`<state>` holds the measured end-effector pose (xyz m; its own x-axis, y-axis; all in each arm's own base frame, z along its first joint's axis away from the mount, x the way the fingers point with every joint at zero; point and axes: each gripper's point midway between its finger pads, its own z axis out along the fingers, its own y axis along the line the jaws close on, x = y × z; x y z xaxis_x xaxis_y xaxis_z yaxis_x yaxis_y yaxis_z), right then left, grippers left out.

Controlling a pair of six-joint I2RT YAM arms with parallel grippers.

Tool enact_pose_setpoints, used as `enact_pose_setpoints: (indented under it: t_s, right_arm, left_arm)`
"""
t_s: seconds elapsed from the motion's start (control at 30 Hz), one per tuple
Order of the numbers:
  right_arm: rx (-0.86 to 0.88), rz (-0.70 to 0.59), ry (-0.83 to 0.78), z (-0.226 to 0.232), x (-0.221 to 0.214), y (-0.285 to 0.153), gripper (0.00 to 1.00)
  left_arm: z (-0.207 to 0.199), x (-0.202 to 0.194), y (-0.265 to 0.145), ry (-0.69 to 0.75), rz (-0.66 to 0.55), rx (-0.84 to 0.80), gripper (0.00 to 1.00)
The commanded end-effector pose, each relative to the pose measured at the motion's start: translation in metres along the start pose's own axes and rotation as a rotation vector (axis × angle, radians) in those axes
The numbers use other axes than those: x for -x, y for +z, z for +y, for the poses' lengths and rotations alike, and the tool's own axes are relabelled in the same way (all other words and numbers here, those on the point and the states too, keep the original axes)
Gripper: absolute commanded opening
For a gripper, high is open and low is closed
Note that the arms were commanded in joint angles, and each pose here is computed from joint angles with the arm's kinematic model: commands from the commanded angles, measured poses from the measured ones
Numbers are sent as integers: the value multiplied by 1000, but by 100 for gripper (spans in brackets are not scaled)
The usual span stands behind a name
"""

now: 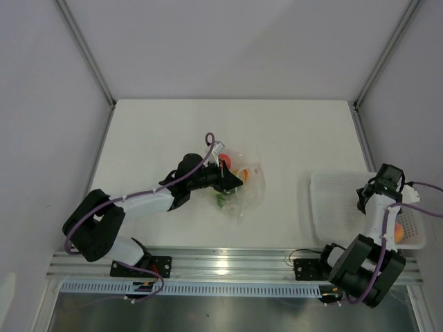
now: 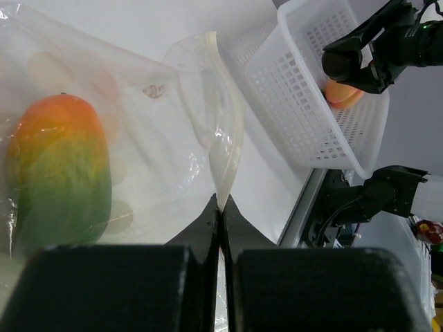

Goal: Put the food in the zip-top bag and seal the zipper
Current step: Pick up the fake fruit from the bin.

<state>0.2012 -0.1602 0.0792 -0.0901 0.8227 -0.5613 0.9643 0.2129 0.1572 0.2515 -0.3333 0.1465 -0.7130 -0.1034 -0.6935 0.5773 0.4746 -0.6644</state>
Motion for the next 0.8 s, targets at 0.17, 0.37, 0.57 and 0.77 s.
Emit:
enact_pose_setpoints:
  t_s: [0.17, 0.37, 0.57, 0.77]
  right_arm:
    - [333, 69, -95, 59, -8, -60, 0]
    - [567, 154, -234, 100, -28, -108, 0]
    - [859, 215, -397, 141, -66, -170, 0]
    - [1125, 267, -636, 164, -126, -247, 0]
  left_arm:
    - [-7, 15, -8, 72, -93, -2, 1]
    - [-5, 16, -8, 84, -89, 10, 1]
    - [-5, 17, -7, 95, -92, 6, 1]
    - [-7, 19, -6, 94, -95, -1, 1]
